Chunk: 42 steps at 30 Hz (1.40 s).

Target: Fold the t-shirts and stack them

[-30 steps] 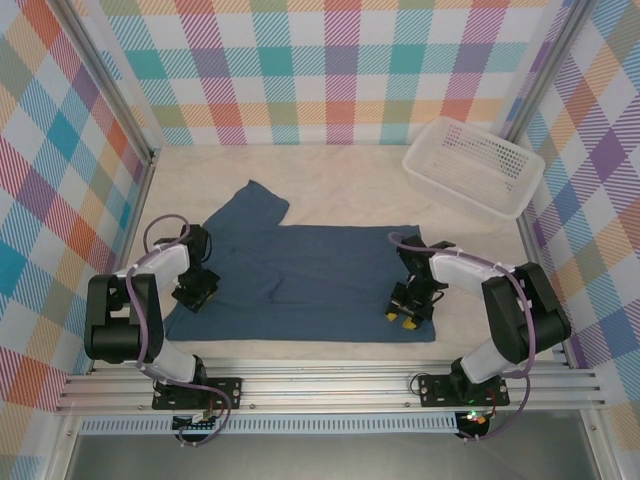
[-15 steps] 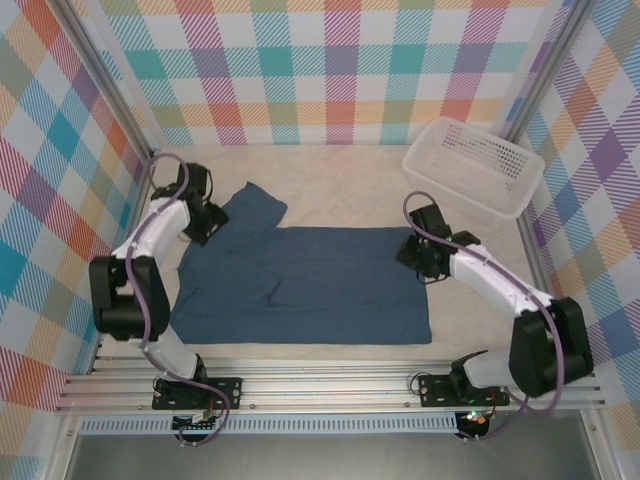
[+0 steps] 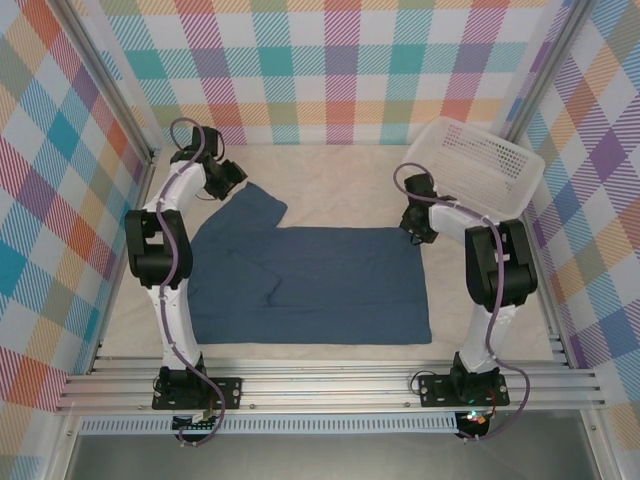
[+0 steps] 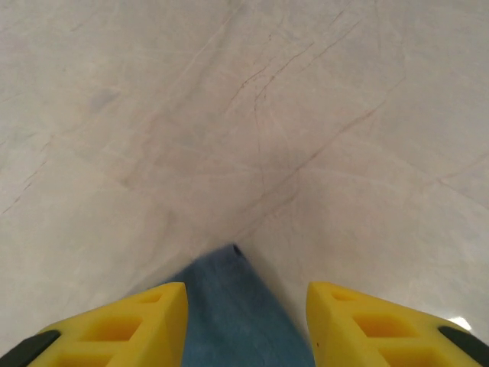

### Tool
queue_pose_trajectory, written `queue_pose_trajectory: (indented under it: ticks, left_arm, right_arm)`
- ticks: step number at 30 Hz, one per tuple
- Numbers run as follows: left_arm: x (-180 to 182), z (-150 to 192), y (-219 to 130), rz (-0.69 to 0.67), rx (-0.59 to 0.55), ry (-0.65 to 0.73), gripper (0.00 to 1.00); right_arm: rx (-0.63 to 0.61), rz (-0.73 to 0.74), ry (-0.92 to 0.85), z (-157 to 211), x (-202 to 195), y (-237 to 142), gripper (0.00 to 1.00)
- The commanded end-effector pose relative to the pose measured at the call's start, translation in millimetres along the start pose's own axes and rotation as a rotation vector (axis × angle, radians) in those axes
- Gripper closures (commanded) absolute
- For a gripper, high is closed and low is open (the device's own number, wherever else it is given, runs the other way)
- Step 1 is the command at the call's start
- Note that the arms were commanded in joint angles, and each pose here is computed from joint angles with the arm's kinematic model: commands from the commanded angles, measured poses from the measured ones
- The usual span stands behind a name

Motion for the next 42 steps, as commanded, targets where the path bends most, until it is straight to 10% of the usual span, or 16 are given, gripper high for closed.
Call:
queue_pose_trajectory:
  ticks: [1,20,42]
  left_arm:
    - [-11,-3,7,0.027,0.002,0.015,0.52]
    - [-32,-12,48,-0.095,-0.089,0.167,0.45]
    - [-27,-5,114,-0.221,-0.115,0.102,0.57]
  right_arm:
    - [0.007,-0.019,-0.014,-9,5,8,0.56]
    - [0.112,0.043,-0.069,-12,8,23,1.00]
    - [0.128,-0.013,-0.125,-14,16,14,1.00]
Point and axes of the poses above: each hand's point on the last joint's axis, 136 mm out from that joint toward the fingers, its own y axis out along the fingers, its own x axis along the line the jaws close on, z = x × y, the point moved 8 cm from there along -y, back along the fingers, and after that the axes turned 6 degrees about -y, right-handed, at the moved point
